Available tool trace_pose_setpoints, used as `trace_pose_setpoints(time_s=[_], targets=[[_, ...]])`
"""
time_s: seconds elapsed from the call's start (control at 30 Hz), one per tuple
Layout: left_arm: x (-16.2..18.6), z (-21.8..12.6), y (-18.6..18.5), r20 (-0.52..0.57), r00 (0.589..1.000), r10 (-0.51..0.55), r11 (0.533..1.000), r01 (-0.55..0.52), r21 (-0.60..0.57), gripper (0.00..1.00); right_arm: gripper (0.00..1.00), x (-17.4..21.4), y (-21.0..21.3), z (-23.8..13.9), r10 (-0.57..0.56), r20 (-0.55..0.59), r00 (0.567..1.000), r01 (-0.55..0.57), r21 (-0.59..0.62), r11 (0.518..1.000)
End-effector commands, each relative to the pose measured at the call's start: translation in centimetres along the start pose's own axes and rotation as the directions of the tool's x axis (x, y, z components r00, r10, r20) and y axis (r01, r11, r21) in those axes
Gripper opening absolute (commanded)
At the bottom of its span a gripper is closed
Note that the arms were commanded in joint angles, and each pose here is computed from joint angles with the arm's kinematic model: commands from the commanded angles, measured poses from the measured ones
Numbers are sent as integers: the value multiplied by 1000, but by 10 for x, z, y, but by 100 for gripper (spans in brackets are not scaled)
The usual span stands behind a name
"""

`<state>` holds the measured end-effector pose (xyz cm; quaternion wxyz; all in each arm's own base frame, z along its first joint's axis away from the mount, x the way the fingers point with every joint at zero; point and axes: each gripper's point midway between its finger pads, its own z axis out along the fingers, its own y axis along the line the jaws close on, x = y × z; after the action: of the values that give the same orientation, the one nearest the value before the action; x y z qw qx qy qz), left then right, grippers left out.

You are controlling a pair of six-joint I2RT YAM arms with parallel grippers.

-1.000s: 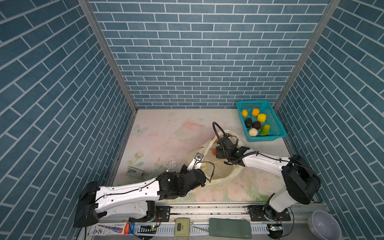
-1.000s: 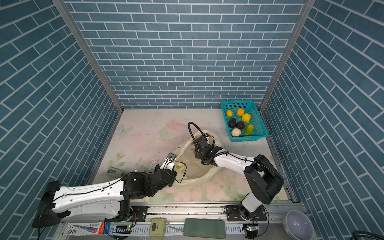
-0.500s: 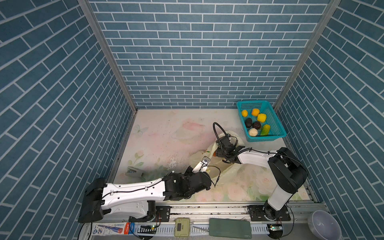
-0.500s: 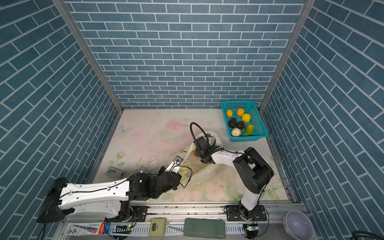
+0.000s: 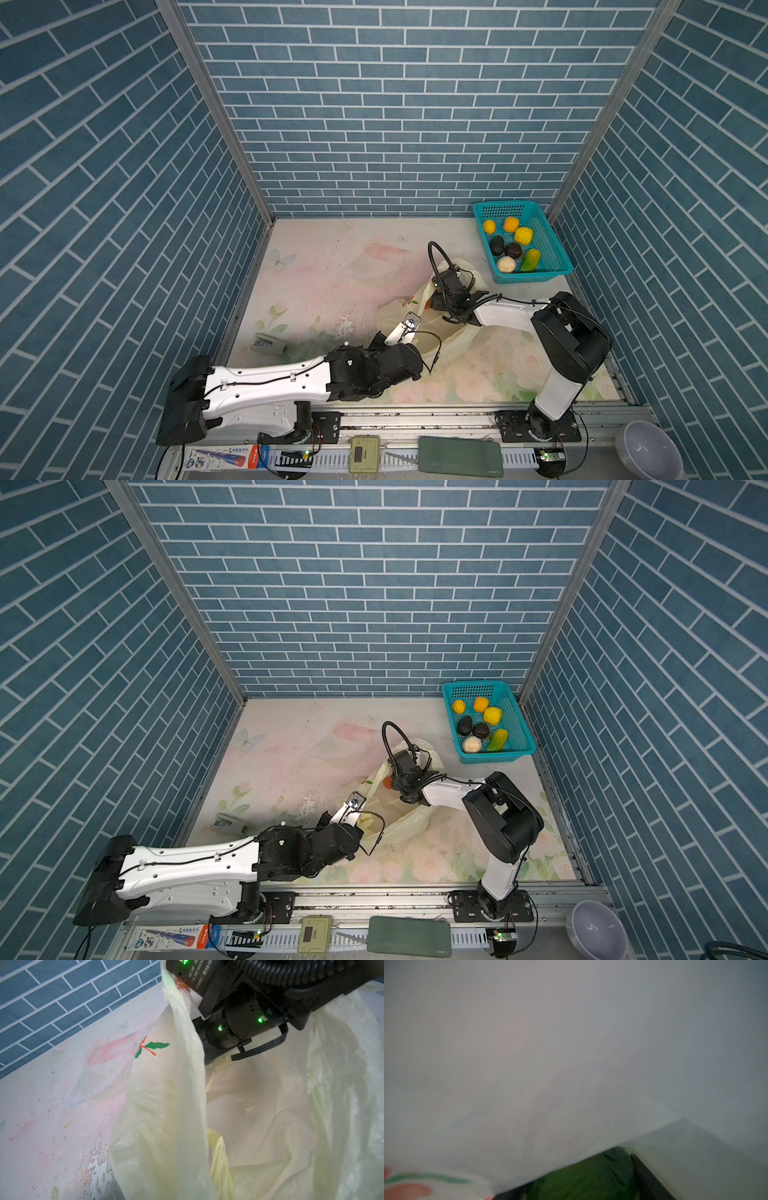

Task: Untie the knot of the plastic bag and take out the fruit
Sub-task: 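Grasp the round green lime inside the bag with the right gripper, then lift the lime out and carry it over the teal basket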

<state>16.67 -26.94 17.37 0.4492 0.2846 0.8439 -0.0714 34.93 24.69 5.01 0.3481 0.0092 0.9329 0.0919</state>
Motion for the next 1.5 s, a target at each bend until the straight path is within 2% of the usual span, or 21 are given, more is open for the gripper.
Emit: trace_pose_setpoints(time_s=[0.0,0.27,0.47,0.87,1.23,1.47], targets=[[1,3,1,10,1000,9,1000,-8,-24,0,48,-10,23,-22,-3,25,1000,6,-107,994],[6,9,9,-2,1000,8,997,-8,-76,0,47,10,50,-62,-56,-23,998,51,-193,980],[9,13,21,-2,999,-33,993,33,-112,0,46,30,55,-86,-61,-66,996,44,-240,970],[11,21,35,3,996,-92,984,92,-150,0,46,60,60,-142,-153,-144,978,101,-317,943],[16,21,44,-4,993,-122,977,119,-177,0,47,25,42,-213,-116,-96,989,77,-342,937],[18,20,50,-7,992,-123,974,120,-190,0,48,-16,18,-239,-69,-11,998,63,-299,952]])
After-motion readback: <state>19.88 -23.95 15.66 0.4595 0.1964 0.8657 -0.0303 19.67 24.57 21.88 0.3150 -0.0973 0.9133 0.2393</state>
